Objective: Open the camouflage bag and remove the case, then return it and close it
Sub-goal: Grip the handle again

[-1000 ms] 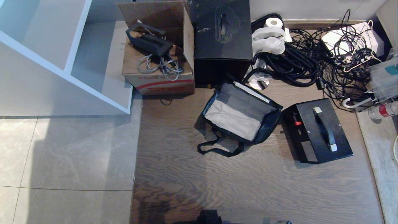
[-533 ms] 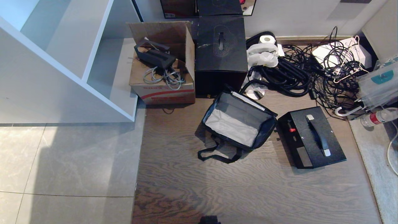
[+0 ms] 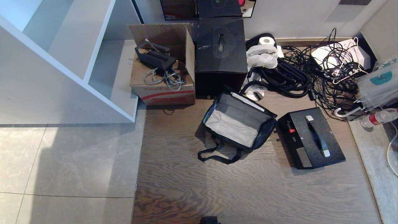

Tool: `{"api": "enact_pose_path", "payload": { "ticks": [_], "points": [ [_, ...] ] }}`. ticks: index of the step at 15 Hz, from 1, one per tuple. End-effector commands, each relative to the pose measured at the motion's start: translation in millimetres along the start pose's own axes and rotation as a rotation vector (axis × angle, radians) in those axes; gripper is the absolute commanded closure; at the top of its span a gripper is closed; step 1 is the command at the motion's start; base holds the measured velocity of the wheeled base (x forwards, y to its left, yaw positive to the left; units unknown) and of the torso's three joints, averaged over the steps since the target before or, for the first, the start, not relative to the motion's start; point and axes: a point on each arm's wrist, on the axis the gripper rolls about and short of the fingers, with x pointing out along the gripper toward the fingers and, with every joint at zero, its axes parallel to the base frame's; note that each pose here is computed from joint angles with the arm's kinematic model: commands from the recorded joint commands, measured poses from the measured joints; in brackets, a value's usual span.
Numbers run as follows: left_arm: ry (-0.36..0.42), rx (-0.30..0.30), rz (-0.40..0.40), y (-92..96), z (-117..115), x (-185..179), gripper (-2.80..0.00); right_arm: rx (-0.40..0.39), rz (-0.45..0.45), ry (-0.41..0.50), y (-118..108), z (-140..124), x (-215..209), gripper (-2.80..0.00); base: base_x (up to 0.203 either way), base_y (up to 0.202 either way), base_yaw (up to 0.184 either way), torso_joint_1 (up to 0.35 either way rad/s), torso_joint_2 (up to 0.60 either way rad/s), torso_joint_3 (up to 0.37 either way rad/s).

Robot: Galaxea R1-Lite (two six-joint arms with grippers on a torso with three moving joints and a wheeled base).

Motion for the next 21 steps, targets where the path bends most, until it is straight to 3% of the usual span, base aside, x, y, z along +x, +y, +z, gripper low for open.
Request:
{"api": "enact_pose_path", "payload": {
  "ticks": [1, 7, 10, 13, 14, 16, 18, 21],
  "points": [
    [-0.001, -0.001, 0.000, 0.0, 0.0, 0.0, 0.00, 0.000, 0.003, 0.043, 0.3, -11.3, 2.2, 0.00, 0.000, 0.000, 0.000, 0.000, 0.00, 0.000],
    [-0.001, 0.000, 0.000, 0.0, 0.2, -0.1, 0.00, -0.017, 0.005, 0.042, 0.4, -11.3, 2.2, 0.00, 0.000, 0.000, 0.000, 0.000, 0.00, 0.000],
    [-0.001, -0.001, 0.000, 0.0, 0.0, 0.0, 0.00, 0.018, 0.000, 0.044, 0.2, -10.7, 2.0, 0.00, 0.000, 0.000, 0.000, 0.000, 0.00, 0.000],
    [-0.001, -0.001, 0.000, 0.0, 0.0, 0.0, 0.00, 0.083, -0.002, 0.034, -1.3, 43.0, -2.3, 0.00, 0.000, 0.000, 0.000, 0.000, 0.00, 0.000],
    [-0.001, 0.000, 0.000, 0.0, 0.0, 0.0, 0.00, 0.127, -0.002, 0.073, -2.1, 72.3, -1.6, 0.00, 0.000, 0.000, 0.000, 0.000, 0.00, 0.000],
    [-0.001, 0.001, 0.000, 0.0, 0.1, -0.1, 0.00, 0.200, -0.009, 0.251, -3.1, 102.8, 27.0, 0.00, 0.000, 0.000, 0.000, 0.000, 0.00, 0.000],
    [-0.001, -0.001, 0.000, 0.0, 0.0, 0.0, 0.00, 0.239, -0.029, 0.435, -3.0, 110.7, 80.6, 0.00, 0.000, 0.000, 0.000, 0.000, 0.00, 0.000],
    [-0.001, 0.001, 0.000, 0.0, 0.0, 0.0, 0.00, 0.269, -0.070, 0.590, -4.1, 100.4, 179.9, 0.00, 0.000, 0.000, 0.000, 0.000, 0.00, 0.000]
  ]
}}
